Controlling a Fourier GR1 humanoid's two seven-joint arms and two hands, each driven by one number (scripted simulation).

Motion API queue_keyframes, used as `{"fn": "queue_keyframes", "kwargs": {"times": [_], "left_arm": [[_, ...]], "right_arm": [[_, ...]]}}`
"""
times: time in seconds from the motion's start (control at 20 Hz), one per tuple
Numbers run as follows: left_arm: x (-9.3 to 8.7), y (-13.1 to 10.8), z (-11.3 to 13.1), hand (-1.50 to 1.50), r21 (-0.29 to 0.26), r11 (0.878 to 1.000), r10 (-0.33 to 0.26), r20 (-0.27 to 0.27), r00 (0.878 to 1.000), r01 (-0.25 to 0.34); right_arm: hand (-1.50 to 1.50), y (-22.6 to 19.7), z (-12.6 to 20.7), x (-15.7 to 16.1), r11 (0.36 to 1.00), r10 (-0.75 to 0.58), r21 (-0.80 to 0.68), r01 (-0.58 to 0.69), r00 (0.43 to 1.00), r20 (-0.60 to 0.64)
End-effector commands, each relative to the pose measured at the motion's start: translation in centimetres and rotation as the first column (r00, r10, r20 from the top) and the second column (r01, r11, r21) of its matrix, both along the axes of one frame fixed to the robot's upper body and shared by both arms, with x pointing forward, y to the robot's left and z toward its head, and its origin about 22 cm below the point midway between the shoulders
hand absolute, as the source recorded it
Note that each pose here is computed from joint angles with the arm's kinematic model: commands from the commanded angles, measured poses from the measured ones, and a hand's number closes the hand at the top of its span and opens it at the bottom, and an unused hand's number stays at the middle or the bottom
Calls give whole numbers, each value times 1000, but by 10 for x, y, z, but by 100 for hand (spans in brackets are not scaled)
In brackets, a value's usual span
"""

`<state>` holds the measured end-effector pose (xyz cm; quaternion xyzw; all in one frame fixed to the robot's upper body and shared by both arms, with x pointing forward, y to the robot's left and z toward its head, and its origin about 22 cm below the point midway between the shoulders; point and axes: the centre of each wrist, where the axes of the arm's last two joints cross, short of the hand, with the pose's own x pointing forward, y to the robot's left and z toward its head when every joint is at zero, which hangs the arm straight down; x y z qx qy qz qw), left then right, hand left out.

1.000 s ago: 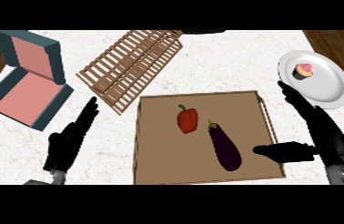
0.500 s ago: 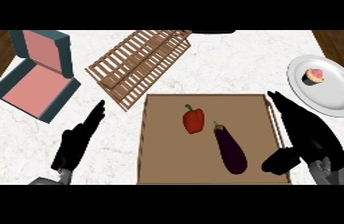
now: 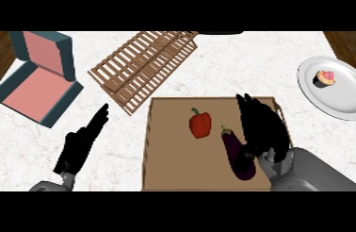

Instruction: Pick the eggplant from the tray and place it in the tiered shelf

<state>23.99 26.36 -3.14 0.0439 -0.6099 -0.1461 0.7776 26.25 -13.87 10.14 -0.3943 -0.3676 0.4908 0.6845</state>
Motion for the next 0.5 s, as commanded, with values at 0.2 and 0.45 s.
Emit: {"fn": "queue_keyframes", "kwargs": {"times": [0.2, 0.45], "left_arm": [[-7, 10, -7, 0, 0, 1000, 15, -8, 1000, -15], [-1, -1, -4, 0, -3, 1000, 29, 2, 1000, -29]], "right_arm": [[-150, 51, -32, 15, 967, -210, -176, 182, 965, -157], [-150, 68, -34, 27, 962, -217, -204, 183, 963, -159]]}}
